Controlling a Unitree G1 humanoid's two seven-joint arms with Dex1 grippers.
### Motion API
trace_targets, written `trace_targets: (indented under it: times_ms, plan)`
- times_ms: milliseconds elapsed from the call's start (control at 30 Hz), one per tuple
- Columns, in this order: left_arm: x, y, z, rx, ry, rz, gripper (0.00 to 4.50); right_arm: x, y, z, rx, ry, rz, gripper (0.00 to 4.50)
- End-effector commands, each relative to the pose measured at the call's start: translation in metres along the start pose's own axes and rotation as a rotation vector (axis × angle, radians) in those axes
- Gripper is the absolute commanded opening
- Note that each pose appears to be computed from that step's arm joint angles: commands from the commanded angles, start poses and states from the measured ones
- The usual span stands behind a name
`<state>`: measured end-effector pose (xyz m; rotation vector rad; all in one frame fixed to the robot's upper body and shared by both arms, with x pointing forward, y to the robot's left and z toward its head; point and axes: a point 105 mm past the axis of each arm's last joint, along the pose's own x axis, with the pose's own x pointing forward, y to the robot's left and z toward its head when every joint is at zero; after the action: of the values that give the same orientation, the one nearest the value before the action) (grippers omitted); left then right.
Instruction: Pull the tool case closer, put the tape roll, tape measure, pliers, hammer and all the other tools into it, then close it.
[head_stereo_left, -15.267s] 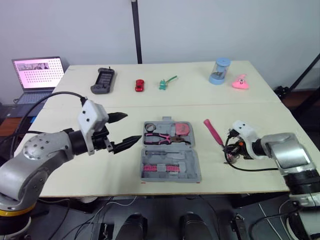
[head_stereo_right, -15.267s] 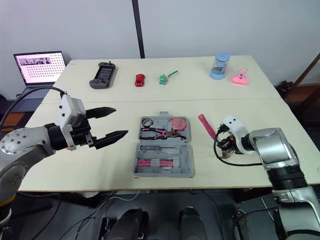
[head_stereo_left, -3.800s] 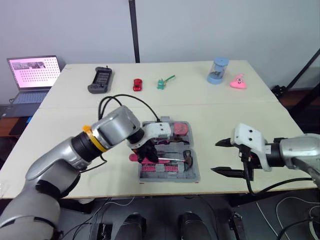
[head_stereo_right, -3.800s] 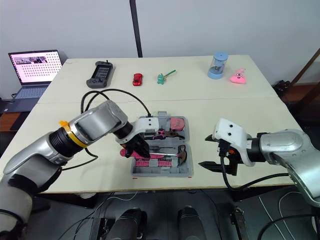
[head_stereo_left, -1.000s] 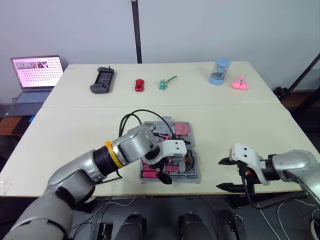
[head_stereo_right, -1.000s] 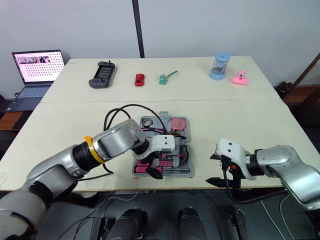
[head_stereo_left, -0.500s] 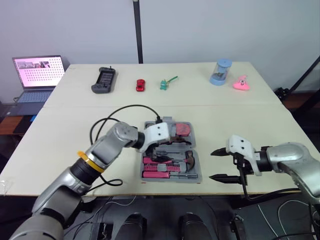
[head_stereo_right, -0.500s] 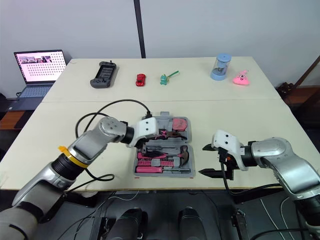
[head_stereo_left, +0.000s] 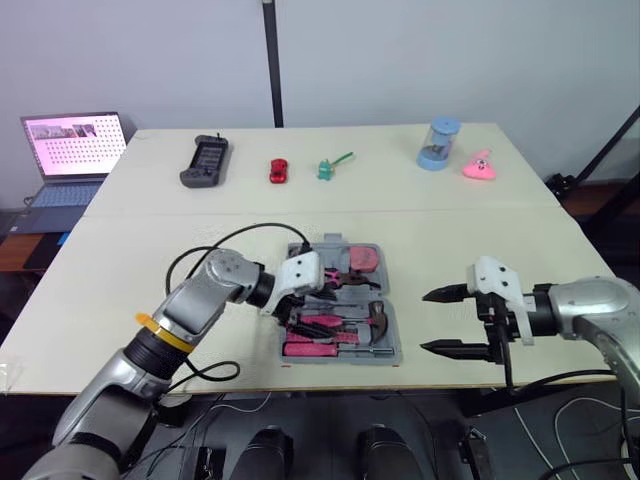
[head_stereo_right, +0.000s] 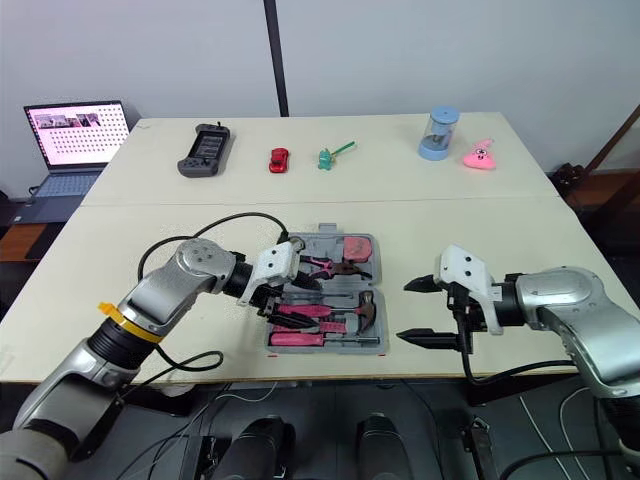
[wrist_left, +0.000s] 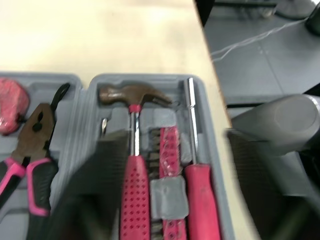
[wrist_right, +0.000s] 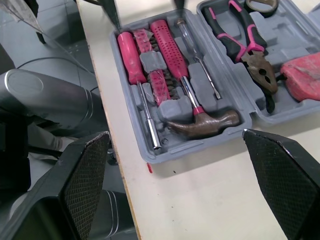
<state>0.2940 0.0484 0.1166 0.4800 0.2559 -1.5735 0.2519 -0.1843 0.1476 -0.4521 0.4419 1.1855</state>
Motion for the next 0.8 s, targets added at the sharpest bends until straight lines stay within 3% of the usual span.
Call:
trace_targets:
  times_ms: [33,100,567,800]
  plan:
    - [-0.005,0.002,0.0,0.022,-0.045,0.016,0.98,-0.003,0.003,0.014,-0.038,-0.029,-0.003,4.5]
    - [-0.003,0.004,-0.005,0.019,-0.058,0.032,0.02,-0.003,0.004,0.015,-0.035,-0.029,0.0,4.5]
    - [0.021,-0.008,-0.026,-0.021,-0.064,0.028,0.02,0.003,0.004,0.018,-0.026,-0.025,0.0,4.5]
    - [0.032,-0.023,-0.059,-0.084,0.018,-0.011,0.02,0.004,0.002,0.013,-0.016,-0.004,-0.01,4.5]
